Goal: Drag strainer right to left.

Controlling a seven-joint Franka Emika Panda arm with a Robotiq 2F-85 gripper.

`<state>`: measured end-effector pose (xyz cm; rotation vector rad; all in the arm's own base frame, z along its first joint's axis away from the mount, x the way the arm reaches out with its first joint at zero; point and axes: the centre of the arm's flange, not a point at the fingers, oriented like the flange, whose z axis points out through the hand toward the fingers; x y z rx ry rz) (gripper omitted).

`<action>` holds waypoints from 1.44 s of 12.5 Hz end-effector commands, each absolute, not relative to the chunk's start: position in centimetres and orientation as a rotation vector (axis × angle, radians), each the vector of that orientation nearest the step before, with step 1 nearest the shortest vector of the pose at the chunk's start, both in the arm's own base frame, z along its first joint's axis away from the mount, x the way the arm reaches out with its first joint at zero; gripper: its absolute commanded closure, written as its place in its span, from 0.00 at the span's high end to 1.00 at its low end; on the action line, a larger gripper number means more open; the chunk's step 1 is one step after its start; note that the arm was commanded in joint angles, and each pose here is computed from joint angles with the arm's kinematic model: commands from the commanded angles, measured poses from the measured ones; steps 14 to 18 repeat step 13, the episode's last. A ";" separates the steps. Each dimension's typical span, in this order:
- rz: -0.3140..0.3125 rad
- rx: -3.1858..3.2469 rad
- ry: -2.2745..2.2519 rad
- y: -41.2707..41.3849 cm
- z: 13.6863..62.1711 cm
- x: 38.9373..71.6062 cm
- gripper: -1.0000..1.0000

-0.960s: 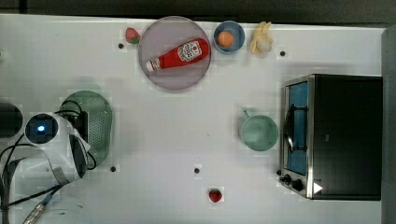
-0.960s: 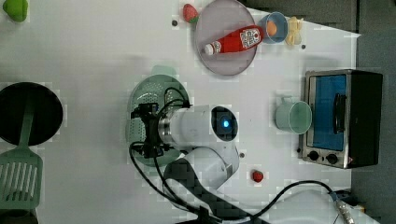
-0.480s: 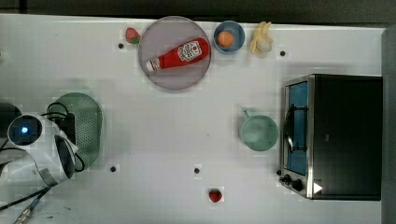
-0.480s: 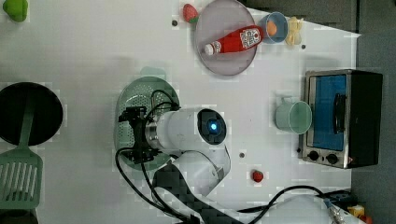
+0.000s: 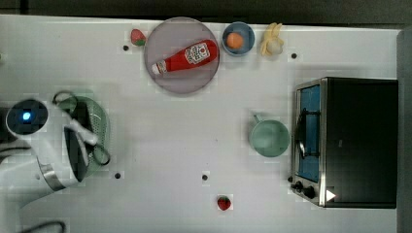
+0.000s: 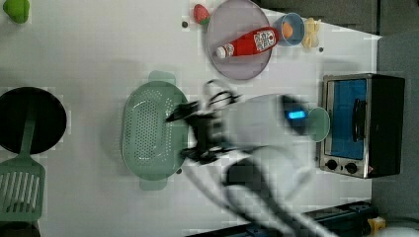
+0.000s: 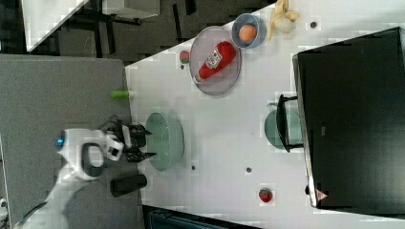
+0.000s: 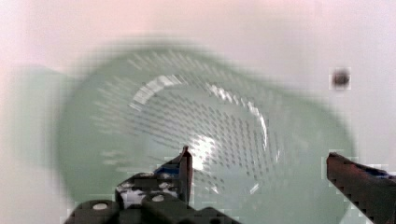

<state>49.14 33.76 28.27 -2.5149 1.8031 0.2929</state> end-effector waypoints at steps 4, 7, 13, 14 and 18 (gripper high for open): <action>-0.092 -2.799 1.262 8.3 49.8 55.1 1.00; -0.007 -2.897 1.190 -0.6 53.5 52.0 1.00; -0.069 -2.964 1.220 -6.3 57.5 48.4 1.00; -0.069 -2.964 1.220 -6.3 57.5 48.4 1.00; -0.069 -2.964 1.220 -6.3 57.5 48.4 1.00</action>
